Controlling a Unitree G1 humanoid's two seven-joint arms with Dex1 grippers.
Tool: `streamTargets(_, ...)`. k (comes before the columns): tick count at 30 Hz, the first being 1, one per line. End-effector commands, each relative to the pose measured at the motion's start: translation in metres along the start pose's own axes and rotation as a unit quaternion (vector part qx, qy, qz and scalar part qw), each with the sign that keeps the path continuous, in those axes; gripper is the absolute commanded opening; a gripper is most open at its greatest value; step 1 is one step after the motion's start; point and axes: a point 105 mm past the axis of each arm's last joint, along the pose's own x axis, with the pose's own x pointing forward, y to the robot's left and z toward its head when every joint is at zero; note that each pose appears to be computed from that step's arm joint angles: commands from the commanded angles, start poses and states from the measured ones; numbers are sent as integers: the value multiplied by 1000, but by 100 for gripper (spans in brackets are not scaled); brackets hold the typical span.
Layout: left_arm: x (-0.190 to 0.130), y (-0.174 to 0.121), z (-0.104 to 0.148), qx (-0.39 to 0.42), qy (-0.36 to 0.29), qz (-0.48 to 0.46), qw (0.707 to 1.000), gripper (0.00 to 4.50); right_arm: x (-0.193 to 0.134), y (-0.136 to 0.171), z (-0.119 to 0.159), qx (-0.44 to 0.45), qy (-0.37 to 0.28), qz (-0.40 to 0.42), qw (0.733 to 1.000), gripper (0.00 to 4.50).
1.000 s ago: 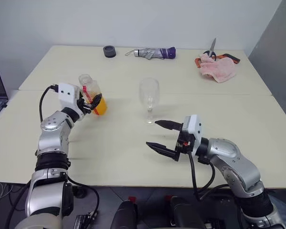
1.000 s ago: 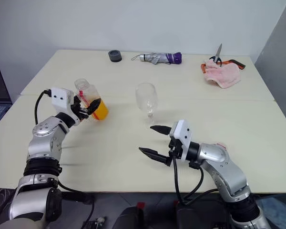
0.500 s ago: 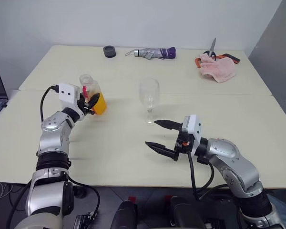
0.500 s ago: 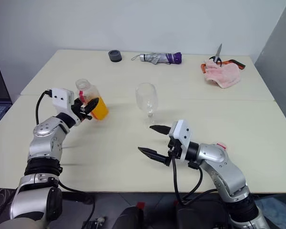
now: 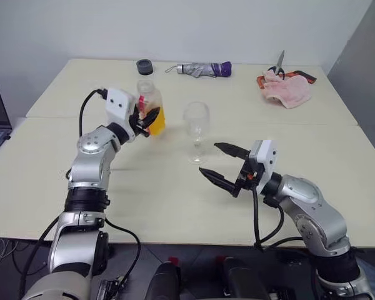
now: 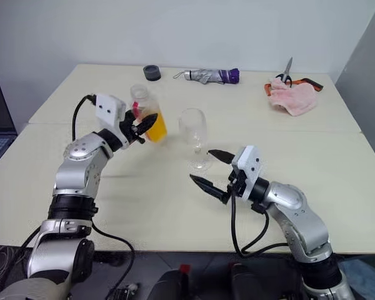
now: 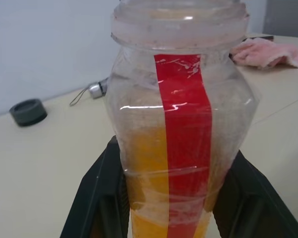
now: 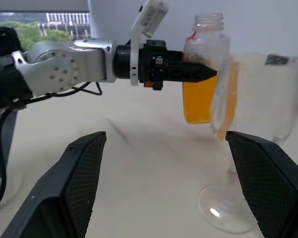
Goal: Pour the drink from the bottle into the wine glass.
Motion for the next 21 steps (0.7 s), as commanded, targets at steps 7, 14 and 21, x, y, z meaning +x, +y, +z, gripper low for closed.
streamTargets(7, 19, -21, 48, 93, -62, -58, 992, 171, 6, -15, 25, -22, -46, -49, 998, 412)
streamTargets(14, 24, -26, 55, 185, -80, -74, 977, 171, 6, -17, 24, -20, -44, -59, 997, 412)
streamTargets(21, 24, -21, 62, 306, -100, -66, 944, 171, 2, -18, 23, -19, -43, -63, 997, 412)
